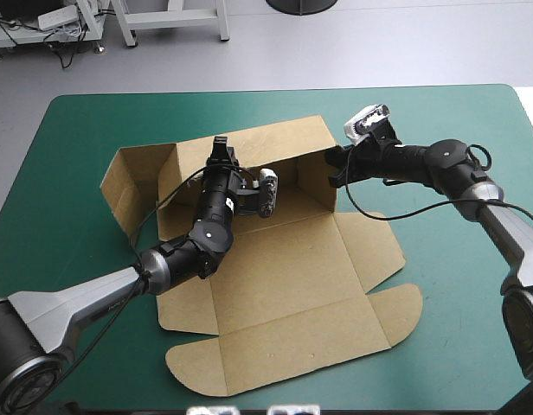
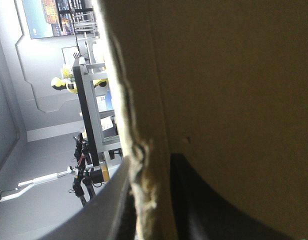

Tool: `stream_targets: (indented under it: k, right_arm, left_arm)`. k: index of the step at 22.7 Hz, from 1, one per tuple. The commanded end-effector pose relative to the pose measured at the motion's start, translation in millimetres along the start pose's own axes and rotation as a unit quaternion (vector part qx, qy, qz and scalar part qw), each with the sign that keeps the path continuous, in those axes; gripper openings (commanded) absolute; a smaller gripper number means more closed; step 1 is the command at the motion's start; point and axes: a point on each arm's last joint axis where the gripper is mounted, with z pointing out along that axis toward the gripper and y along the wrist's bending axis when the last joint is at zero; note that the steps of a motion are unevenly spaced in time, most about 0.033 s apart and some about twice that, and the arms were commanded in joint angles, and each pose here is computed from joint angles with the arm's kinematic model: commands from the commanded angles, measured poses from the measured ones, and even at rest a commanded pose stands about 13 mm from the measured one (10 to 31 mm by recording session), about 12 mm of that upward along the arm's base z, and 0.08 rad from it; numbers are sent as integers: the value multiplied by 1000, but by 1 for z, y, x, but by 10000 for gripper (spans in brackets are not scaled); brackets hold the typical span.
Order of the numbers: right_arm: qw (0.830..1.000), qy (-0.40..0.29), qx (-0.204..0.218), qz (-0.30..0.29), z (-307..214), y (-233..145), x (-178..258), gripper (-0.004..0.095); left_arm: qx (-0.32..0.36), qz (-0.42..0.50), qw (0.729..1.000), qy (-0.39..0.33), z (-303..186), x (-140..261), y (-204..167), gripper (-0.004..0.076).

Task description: Fold the box

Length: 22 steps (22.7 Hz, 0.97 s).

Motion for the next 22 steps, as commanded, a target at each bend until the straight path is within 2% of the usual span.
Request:
stream_targets:
  k: [1, 8, 15, 19, 22]
  right_arm:
    - [1000, -9, 1, -2, -9, 8, -13, 1]
    - [1000, 4, 14, 21, -9, 6, -11, 2]
    - [999, 5, 27, 47, -9, 4, -10, 2]
    - [997, 19, 34, 64, -9, 3, -8, 2]
    - [996, 28, 31, 74, -9, 3, -6, 2]
  left_arm:
    - [-23, -17, 1000, 6, -7, -2, 14, 193]
    - [-51, -45, 997, -24, -39, -42, 21, 193]
    - [-75, -113, 989, -59, -83, -56, 40, 193]
    - [-100, -253, 956, -110, -119, -49, 78, 192]
    - [-120, -317, 932, -129, -135, -37, 103, 174]
